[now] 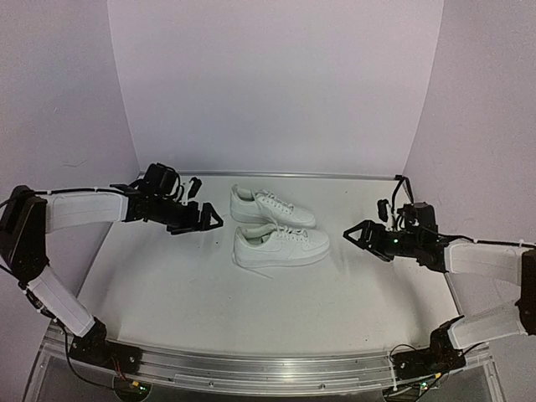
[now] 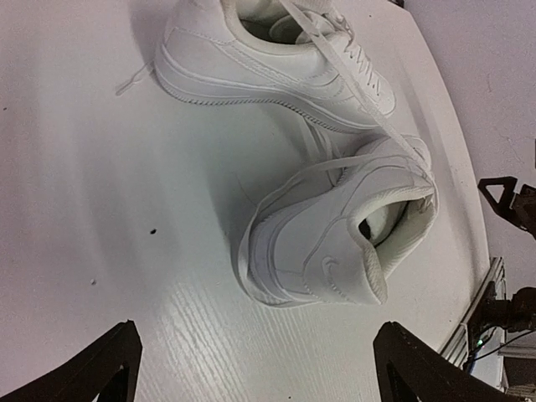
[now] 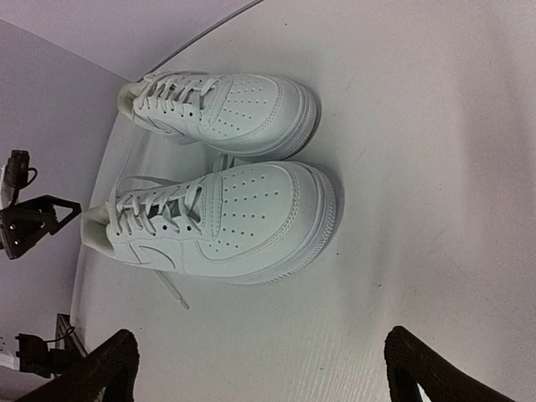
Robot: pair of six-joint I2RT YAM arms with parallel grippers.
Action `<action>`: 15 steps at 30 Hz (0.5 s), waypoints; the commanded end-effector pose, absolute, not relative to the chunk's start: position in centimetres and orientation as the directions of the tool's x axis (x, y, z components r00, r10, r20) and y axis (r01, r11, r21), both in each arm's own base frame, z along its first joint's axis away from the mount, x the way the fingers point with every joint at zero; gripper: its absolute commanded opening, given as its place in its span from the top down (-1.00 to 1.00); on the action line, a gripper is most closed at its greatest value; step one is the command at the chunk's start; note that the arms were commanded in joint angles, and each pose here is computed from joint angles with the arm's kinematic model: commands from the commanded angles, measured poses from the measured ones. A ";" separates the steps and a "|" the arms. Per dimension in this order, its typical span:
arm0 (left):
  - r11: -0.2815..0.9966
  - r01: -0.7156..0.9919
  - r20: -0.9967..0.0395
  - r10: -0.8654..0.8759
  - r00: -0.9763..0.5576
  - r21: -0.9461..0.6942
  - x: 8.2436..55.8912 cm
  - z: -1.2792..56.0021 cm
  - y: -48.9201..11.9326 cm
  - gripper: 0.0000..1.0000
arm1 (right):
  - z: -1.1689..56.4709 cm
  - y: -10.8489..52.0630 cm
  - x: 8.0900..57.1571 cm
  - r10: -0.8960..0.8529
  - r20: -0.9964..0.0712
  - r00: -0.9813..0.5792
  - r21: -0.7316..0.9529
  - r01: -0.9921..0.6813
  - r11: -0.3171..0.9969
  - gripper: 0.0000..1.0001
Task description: Tie the shoes
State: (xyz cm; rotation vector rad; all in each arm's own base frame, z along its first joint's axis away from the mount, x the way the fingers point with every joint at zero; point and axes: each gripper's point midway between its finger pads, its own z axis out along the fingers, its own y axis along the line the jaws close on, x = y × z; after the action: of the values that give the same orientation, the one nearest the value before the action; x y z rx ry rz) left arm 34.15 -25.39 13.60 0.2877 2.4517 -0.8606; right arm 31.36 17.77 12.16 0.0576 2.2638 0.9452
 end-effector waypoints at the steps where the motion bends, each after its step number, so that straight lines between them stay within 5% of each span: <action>1: 0.616 0.502 -0.591 0.072 -0.804 -0.607 35.7 15.9 -30.0 -0.99 | 12.0 20.1 31.4 0.353 -0.503 -0.789 0.769 -0.223 0.599 -0.97; 8: 0.494 0.587 -0.578 0.193 -0.793 -0.641 34.0 13.8 -35.1 -0.99 | 10.7 21.5 31.4 0.377 -0.433 -0.819 0.824 -0.190 0.534 -0.97; 15: 0.354 0.667 -0.589 0.312 -0.745 -0.656 26.2 13.8 -39.1 -0.96 | 10.6 21.5 31.7 0.389 -0.423 -0.818 0.828 -0.175 0.533 -0.97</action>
State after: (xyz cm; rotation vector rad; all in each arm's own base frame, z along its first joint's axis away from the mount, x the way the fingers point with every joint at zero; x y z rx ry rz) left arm 30.60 -36.18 11.11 0.6752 2.4002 -1.2253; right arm 31.04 20.87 9.25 0.1852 2.2515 1.2307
